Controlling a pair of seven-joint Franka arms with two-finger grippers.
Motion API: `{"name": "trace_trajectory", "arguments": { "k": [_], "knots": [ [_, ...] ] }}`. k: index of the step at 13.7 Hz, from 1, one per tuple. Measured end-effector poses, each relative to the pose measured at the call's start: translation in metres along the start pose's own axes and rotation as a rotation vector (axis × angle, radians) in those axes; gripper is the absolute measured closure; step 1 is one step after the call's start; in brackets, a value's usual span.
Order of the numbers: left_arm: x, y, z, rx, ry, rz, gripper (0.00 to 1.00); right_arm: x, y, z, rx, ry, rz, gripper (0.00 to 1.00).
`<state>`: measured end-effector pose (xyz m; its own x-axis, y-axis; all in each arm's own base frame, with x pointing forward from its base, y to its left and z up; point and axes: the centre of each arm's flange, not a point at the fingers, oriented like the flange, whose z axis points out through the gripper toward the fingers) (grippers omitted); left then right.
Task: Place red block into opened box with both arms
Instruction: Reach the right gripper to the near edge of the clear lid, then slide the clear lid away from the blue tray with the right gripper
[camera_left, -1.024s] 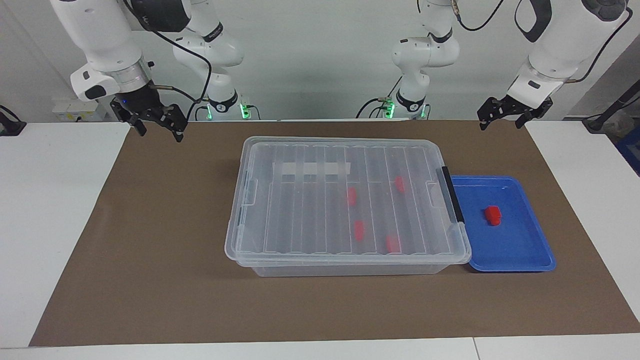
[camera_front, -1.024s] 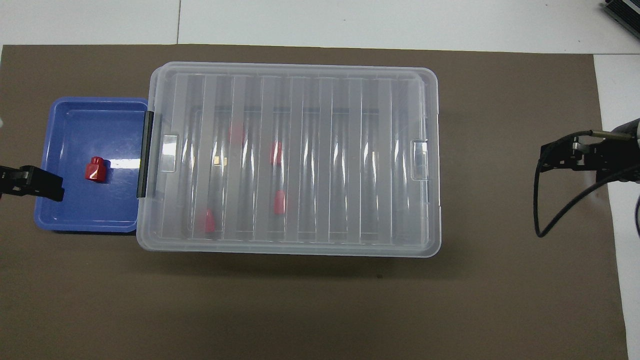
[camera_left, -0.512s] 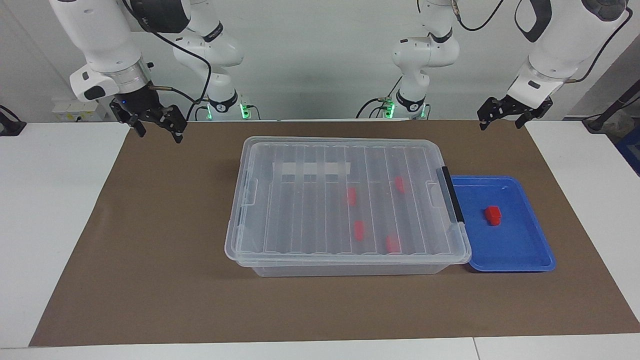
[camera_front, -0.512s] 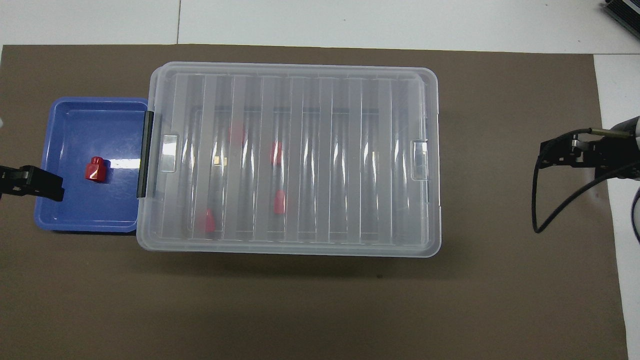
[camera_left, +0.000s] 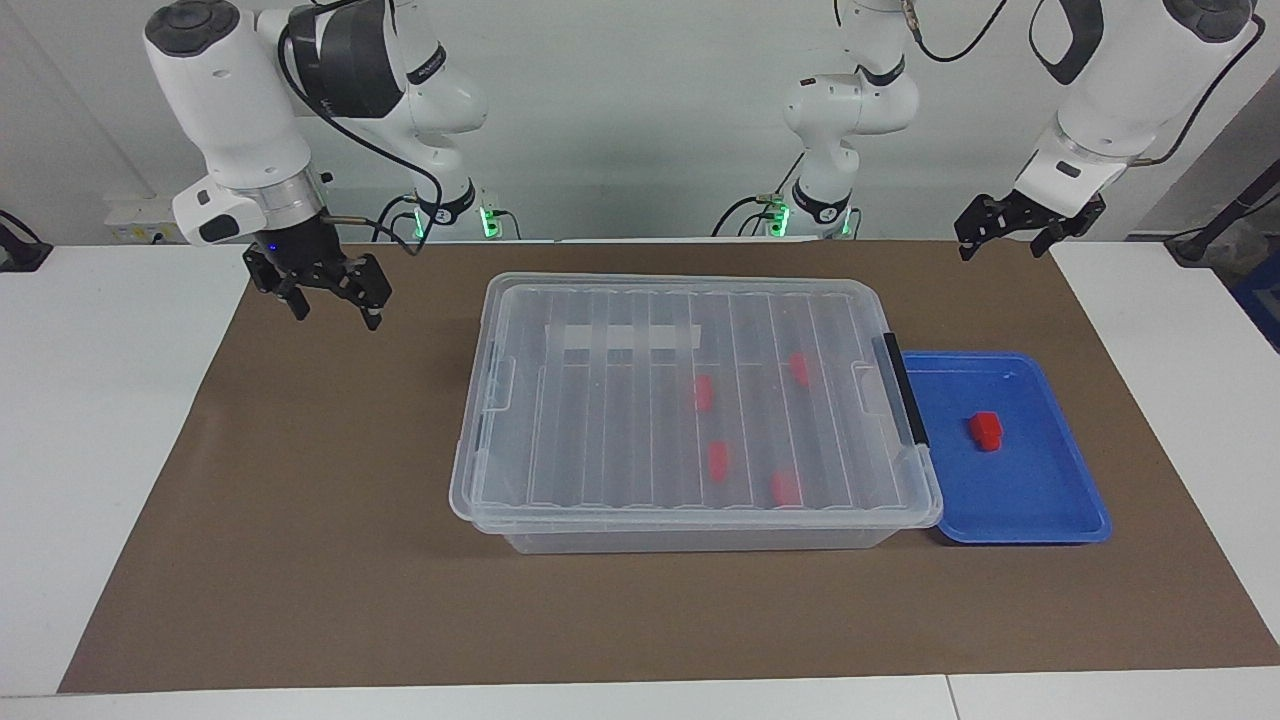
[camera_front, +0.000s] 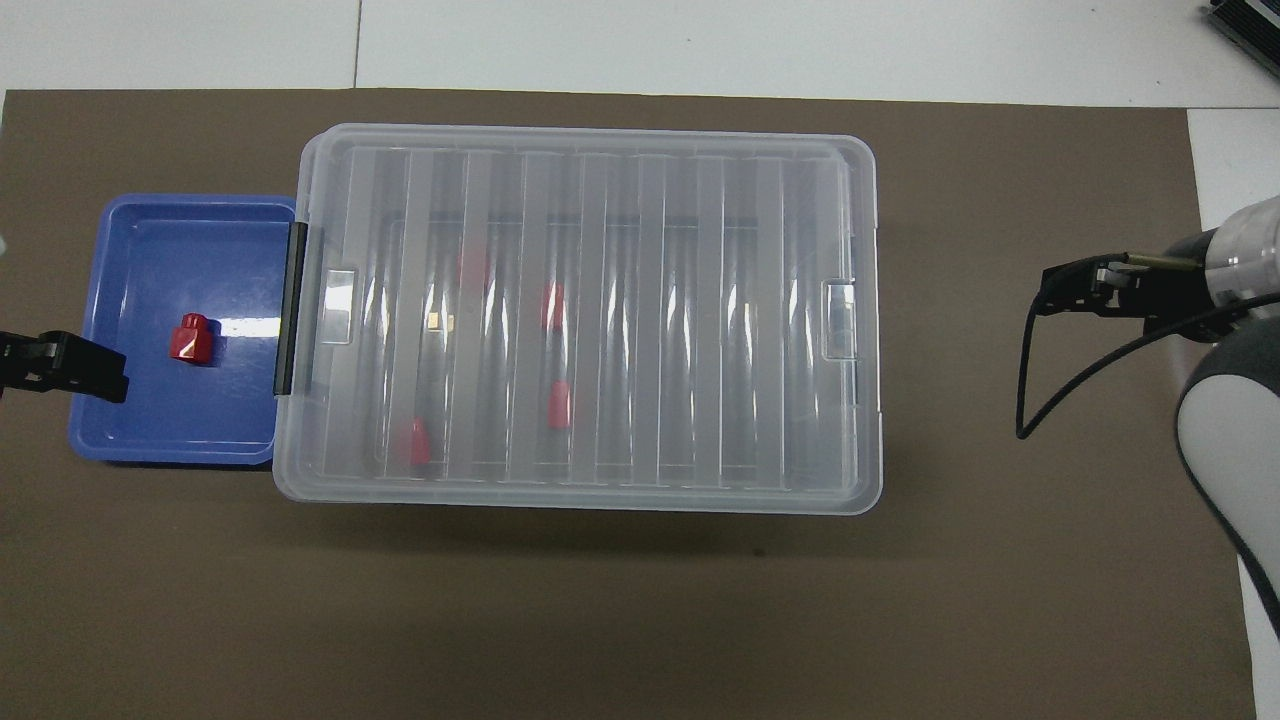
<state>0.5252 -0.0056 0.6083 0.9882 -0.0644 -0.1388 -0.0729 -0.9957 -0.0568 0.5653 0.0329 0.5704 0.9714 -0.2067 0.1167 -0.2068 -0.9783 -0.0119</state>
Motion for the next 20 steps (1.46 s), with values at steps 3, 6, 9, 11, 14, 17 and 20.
{"name": "trace_trajectory", "arguments": {
  "k": [3,6,9,11,14,17,20],
  "knots": [
    [0.0,0.0,0.0,0.0,0.0,0.0,0.0,-0.01,-0.043,0.015,0.023,0.035,0.011,0.09],
    [0.0,0.0,0.0,0.0,0.0,0.0,0.0,-0.029,-0.082,0.046,0.037,0.036,-0.004,0.06],
    [0.0,0.0,0.0,0.0,0.0,0.0,0.0,-0.045,-0.098,0.071,0.029,0.006,-0.03,0.02],
    [0.0,0.0,0.0,0.0,0.0,0.0,0.0,-0.051,-0.1,0.08,0.021,-0.012,-0.038,0.01],
    [0.0,0.0,0.0,0.0,0.0,0.0,0.0,-0.059,-0.095,0.091,0.009,-0.036,-0.062,0.01],
    [0.0,0.0,0.0,0.0,0.0,0.0,0.0,-0.065,-0.087,0.098,0.001,-0.053,-0.116,0.0],
    [0.0,0.0,0.0,0.0,0.0,0.0,0.0,-0.062,-0.074,0.099,0.0,-0.054,-0.162,0.0]
  ]
}}
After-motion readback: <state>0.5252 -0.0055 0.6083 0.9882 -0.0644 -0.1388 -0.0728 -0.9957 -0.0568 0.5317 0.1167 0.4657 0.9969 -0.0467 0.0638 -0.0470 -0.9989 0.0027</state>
